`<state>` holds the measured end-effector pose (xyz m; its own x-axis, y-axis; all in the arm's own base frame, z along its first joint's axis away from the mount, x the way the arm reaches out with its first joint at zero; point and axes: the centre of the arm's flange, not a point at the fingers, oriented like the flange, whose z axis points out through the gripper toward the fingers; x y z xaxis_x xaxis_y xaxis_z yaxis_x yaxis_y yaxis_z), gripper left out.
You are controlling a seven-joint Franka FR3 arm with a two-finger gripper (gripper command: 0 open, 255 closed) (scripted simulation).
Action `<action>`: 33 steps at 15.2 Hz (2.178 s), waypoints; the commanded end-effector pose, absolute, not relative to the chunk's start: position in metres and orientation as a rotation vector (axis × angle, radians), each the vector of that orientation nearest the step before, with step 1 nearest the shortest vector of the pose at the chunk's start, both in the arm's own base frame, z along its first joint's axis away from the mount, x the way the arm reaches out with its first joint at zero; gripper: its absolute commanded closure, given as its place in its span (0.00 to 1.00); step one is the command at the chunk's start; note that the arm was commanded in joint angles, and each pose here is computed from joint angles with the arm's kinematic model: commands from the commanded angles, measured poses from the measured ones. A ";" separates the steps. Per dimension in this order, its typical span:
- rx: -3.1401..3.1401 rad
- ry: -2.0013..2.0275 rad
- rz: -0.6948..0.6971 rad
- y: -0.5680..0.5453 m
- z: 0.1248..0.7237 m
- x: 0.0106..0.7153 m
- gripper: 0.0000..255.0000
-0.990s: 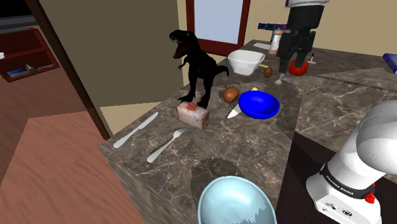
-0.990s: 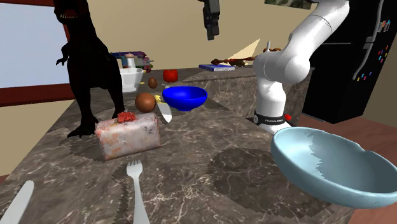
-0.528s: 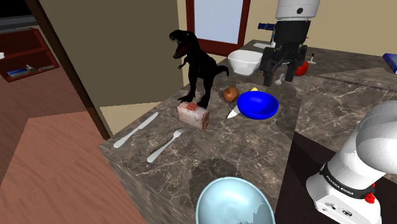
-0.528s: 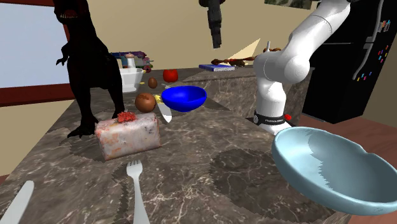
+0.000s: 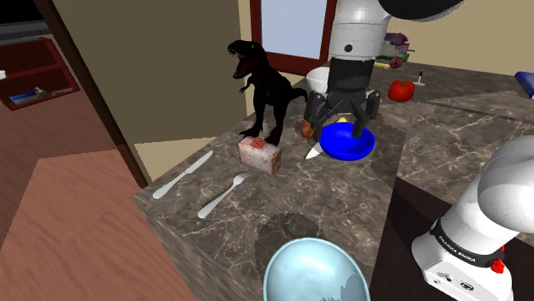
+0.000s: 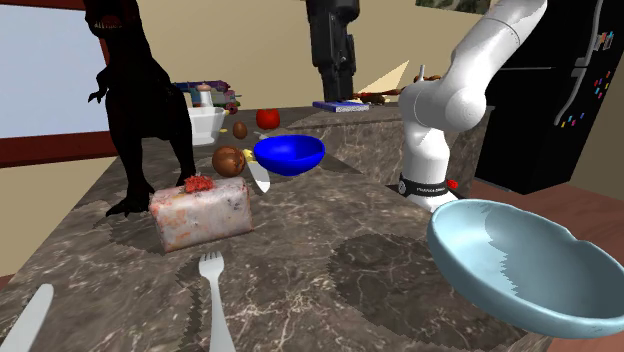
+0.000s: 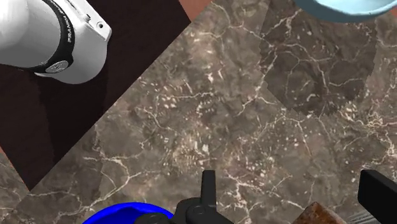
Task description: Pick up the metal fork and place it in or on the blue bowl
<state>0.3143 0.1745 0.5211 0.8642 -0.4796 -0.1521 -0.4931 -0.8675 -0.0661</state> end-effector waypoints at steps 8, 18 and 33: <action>-2.788 1.196 0.190 0.267 0.471 0.362 0.00; -2.562 1.635 0.176 0.347 0.413 0.444 0.00; -2.461 1.788 0.169 0.375 0.352 0.478 0.00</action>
